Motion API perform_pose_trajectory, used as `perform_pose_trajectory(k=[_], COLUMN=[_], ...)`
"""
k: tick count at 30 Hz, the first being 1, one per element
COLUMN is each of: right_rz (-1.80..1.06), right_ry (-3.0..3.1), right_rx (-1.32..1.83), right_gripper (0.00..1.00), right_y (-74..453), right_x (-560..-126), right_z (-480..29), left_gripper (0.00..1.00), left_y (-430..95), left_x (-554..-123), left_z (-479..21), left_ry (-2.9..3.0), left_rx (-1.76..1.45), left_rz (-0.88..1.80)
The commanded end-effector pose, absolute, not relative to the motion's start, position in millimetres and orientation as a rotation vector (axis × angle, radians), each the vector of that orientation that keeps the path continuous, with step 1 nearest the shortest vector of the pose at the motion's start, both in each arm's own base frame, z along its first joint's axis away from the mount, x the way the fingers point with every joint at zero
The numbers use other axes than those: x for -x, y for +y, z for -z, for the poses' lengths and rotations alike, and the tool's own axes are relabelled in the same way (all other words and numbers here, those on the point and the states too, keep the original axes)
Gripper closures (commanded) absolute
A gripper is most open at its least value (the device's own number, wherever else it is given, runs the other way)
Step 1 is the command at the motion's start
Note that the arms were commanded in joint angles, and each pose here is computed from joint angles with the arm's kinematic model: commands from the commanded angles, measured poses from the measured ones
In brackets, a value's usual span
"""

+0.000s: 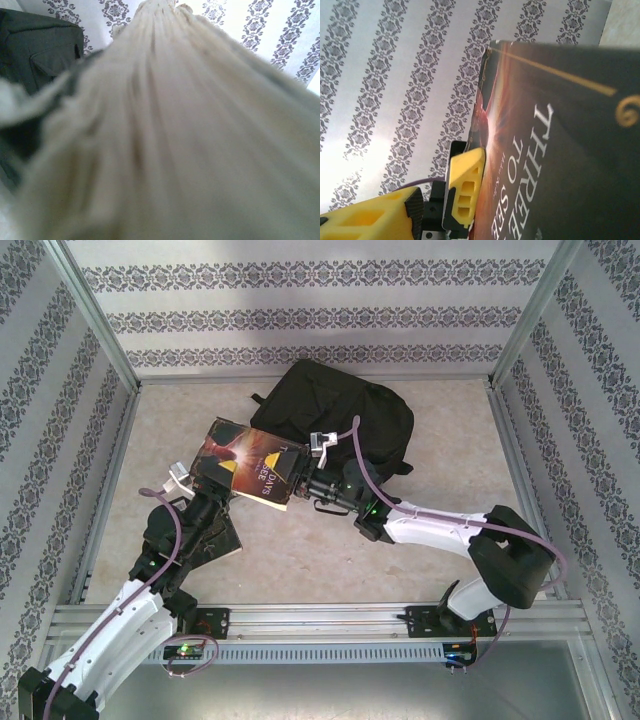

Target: Pack the student bag

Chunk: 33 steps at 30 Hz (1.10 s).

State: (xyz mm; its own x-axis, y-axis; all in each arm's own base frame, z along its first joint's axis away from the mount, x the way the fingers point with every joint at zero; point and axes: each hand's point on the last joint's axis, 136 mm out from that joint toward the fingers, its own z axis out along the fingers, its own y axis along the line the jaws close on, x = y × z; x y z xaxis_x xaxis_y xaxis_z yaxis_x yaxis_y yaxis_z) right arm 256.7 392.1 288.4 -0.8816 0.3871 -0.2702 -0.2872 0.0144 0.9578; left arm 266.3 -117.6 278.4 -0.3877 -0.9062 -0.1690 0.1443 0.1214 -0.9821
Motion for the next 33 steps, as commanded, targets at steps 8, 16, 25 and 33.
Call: perform_pose_trajectory(k=[8,16,25,33], right_rz=[-1.786,-1.471,-0.778,-0.295], right_ry=[1.815,1.936,1.845,1.714], right_rx=[-0.124,-0.286,-0.474,-0.774], right_gripper=[0.97,1.0,1.0,1.0], right_y=[386.5,310.6,126.8,3.5], right_x=[-263.6,-294.8,-298.4,-274.6], right_z=[-290.9,-273.9,-307.1,-317.2], left_gripper=[1.0,0.39,0.2,0.14], left_y=[-124.8,-158.6,-216.1,-329.2], left_x=[-260.3,-264.5,-332.4,-384.3], left_z=[-299.6,-320.8,-322.4,-298.7], left_ry=[1.487,1.801,2.148,2.296], left_rx=[0.732,0.356,-0.049,-0.453], left_rz=[1.467,1.227,0.937,0.642])
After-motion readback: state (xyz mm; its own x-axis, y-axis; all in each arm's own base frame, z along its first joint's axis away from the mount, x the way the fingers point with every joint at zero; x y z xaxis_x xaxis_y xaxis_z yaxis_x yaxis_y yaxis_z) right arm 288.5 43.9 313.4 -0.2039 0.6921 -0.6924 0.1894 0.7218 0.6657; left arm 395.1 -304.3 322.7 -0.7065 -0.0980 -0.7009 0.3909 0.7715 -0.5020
